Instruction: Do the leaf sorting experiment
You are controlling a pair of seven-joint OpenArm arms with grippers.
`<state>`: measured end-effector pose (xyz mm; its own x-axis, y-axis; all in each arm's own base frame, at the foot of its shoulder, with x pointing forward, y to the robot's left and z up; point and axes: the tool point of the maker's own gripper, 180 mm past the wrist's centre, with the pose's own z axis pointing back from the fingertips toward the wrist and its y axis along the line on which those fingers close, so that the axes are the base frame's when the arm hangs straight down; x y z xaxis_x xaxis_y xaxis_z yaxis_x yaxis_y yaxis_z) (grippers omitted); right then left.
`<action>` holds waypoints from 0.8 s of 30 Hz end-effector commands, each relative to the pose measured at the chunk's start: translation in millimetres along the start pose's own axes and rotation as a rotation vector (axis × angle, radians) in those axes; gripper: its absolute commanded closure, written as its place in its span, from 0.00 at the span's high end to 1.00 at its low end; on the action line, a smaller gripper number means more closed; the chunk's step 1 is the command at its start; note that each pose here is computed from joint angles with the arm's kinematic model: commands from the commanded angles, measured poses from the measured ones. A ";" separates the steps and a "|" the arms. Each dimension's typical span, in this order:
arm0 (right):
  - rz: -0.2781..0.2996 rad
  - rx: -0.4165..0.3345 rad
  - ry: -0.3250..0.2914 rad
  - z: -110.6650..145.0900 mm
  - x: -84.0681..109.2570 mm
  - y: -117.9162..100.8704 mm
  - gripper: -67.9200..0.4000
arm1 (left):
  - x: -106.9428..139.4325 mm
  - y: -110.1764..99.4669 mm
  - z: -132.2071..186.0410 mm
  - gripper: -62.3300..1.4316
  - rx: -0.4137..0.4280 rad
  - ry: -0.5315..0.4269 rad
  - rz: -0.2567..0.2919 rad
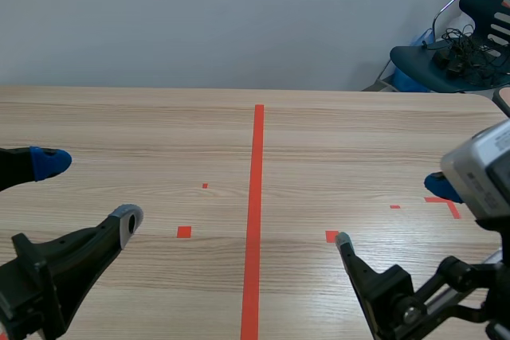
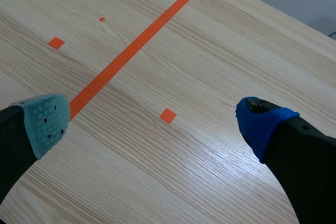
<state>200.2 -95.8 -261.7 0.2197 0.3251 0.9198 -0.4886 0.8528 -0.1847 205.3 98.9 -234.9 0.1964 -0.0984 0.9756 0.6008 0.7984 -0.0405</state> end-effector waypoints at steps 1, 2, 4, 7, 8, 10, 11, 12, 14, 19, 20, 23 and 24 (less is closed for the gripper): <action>-0.007 -0.003 -0.068 -0.8 19.4 -2.8 1.00 | 6.1 1.0 -0.8 1.00 0.003 -0.024 0.000; -0.007 -0.003 -0.068 -0.8 19.4 -2.8 1.00 | 6.1 1.0 -0.8 1.00 0.003 -0.024 0.000; -0.007 -0.003 -0.068 -0.8 19.4 -2.8 1.00 | 6.1 1.0 -0.8 1.00 0.003 -0.024 0.000; -0.007 -0.003 -0.068 -0.8 19.4 -2.8 1.00 | 6.1 1.0 -0.8 1.00 0.003 -0.024 0.000; -0.007 -0.003 -0.068 -0.8 19.4 -2.8 1.00 | 6.1 1.0 -0.8 1.00 0.003 -0.024 0.000; -0.007 -0.003 -0.068 -0.8 19.4 -2.8 1.00 | 6.1 1.0 -0.8 1.00 0.003 -0.024 0.000; -0.007 -0.003 -0.068 -0.8 19.3 -2.8 1.00 | 6.1 1.0 -0.8 1.00 0.003 -0.024 0.000; -0.003 -0.003 -0.067 -0.8 19.3 -2.8 1.00 | 6.1 1.0 -0.8 1.00 0.003 -0.024 0.000; 0.004 -0.002 -0.066 -0.8 19.0 -2.7 1.00 | 6.1 1.0 -0.8 1.00 0.003 -0.024 0.000; 0.004 -0.002 -0.066 -0.8 19.0 -2.7 1.00 | 6.1 1.0 -0.8 1.00 0.003 -0.024 0.000; 0.004 -0.002 -0.066 -0.8 19.0 -2.7 1.00 | 6.1 1.0 -0.8 1.00 0.003 -0.024 0.000; 0.003 -0.002 -0.067 -0.8 19.1 -2.7 1.00 | 6.1 1.0 -0.8 1.00 0.003 -0.024 0.000; 0.003 -0.002 -0.067 -0.8 19.1 -2.7 1.00 | 6.1 1.0 -0.8 1.00 0.003 -0.024 0.000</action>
<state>200.7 -95.1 -259.6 0.2140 0.3113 0.9259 -0.4861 0.8561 -0.1754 205.2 98.9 -235.1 0.1971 -0.0986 0.9754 0.6008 0.7984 -0.0407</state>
